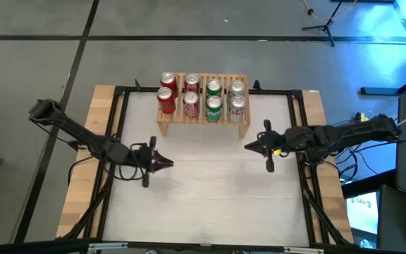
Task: Place canned beverage on shelf
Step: Return to Home Position
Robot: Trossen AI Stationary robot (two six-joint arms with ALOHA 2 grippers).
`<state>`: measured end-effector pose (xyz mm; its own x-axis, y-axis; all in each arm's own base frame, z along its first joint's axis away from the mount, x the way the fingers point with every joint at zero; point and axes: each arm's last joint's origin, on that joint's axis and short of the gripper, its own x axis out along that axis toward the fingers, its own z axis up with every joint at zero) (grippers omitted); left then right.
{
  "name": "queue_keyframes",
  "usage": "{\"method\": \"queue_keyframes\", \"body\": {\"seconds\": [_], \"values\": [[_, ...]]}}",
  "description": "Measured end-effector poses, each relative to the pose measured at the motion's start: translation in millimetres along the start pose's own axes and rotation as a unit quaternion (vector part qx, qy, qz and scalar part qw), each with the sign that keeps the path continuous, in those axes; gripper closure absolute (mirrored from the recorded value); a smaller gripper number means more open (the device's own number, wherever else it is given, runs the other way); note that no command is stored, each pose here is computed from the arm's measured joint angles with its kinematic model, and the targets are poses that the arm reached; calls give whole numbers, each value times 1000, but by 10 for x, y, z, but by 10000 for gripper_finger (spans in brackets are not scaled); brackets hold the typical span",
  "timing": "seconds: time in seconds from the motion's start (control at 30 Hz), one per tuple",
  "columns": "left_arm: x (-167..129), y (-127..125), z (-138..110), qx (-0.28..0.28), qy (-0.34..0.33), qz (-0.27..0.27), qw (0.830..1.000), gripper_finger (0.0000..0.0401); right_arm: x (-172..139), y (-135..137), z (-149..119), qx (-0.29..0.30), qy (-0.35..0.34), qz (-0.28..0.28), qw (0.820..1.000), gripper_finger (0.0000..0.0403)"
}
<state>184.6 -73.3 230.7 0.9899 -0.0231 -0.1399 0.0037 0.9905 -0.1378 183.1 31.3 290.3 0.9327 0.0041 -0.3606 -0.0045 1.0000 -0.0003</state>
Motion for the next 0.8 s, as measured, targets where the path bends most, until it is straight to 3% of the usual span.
{"method": "queue_keyframes", "body": {"seconds": [0.2, 0.33, 0.47, 0.6, 0.8], "values": [[-191, 169, -403, 0, -17, 3, 1000, 398, 94, -30, -388, 20, 8, -34, 999, 401], [-238, 257, -539, 19, -32, 70, 997, 398, 140, -58, -564, 35, 36, -80, 996, 401], [-248, 285, -605, 28, -18, 87, 996, 396, 171, -37, -644, 25, 29, -41, 998, 402], [-293, 345, -683, 73, -7, 76, 994, 400, 188, -21, -714, -3, 32, -7, 999, 402], [-417, 525, -828, 31, 8, 37, 999, 401, 115, -13, -804, -1, 13, 42, 999, 402]]}}
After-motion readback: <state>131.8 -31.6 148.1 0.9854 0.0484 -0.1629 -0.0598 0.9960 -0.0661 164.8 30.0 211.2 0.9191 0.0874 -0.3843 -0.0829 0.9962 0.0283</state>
